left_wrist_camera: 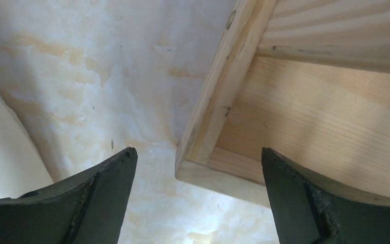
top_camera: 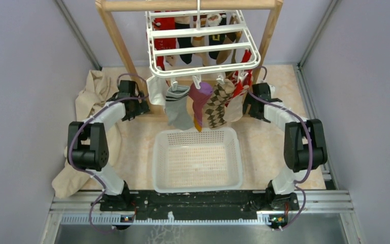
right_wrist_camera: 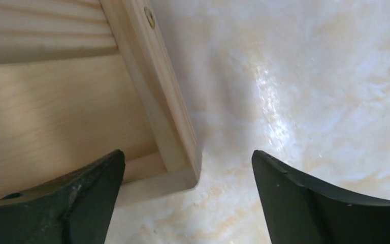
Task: Remove the socks clipped to the hanger
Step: Move the clothesline to the center of the board.
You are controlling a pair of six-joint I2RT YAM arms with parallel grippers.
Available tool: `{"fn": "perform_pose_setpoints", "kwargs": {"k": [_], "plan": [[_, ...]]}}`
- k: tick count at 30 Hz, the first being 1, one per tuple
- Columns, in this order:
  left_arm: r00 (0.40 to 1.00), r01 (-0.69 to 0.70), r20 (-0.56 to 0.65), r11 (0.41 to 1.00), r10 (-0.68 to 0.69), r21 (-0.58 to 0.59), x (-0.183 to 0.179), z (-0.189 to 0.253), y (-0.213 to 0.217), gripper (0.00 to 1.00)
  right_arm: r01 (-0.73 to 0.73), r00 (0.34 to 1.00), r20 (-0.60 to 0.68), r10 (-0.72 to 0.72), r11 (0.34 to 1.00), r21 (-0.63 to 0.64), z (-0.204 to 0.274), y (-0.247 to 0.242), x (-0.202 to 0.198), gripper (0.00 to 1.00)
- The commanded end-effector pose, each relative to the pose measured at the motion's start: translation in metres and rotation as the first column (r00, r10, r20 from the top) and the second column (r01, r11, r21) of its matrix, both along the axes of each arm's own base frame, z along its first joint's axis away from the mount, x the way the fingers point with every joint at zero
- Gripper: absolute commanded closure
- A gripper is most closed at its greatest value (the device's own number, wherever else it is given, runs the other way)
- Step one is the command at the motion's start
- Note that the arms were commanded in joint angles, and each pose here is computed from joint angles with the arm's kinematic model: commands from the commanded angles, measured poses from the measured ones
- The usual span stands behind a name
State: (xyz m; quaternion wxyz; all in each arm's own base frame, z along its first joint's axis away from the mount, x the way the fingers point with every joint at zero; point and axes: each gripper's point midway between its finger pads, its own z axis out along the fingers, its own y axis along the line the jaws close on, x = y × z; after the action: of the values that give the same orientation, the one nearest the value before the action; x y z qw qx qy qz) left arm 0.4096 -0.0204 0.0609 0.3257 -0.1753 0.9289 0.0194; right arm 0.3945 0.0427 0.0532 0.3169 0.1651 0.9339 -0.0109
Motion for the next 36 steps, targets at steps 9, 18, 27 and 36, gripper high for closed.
{"fn": "perform_pose_setpoints", "kwargs": {"k": [9,18,27,36], "plan": [[0.976,0.08,0.208,0.995,-0.065,-0.065,-0.004,0.113,-0.016,0.01,0.067,0.973,0.22,-0.071,0.997,0.023,0.097,-0.012,-0.037,0.01],[0.92,0.244,0.355,0.952,-0.166,-0.187,-0.037,0.169,-0.05,0.01,0.042,0.944,0.322,-0.065,0.996,0.08,0.141,-0.014,-0.085,0.01],[0.911,0.309,0.362,0.909,-0.199,-0.28,-0.06,0.191,-0.069,0.01,0.028,0.935,0.349,-0.055,0.996,0.082,0.196,-0.019,-0.118,0.02],[0.926,0.278,0.347,0.895,-0.153,-0.349,-0.068,0.218,-0.074,0.01,-0.185,0.959,0.251,0.13,0.96,0.208,0.201,0.023,-0.171,0.06]]}}
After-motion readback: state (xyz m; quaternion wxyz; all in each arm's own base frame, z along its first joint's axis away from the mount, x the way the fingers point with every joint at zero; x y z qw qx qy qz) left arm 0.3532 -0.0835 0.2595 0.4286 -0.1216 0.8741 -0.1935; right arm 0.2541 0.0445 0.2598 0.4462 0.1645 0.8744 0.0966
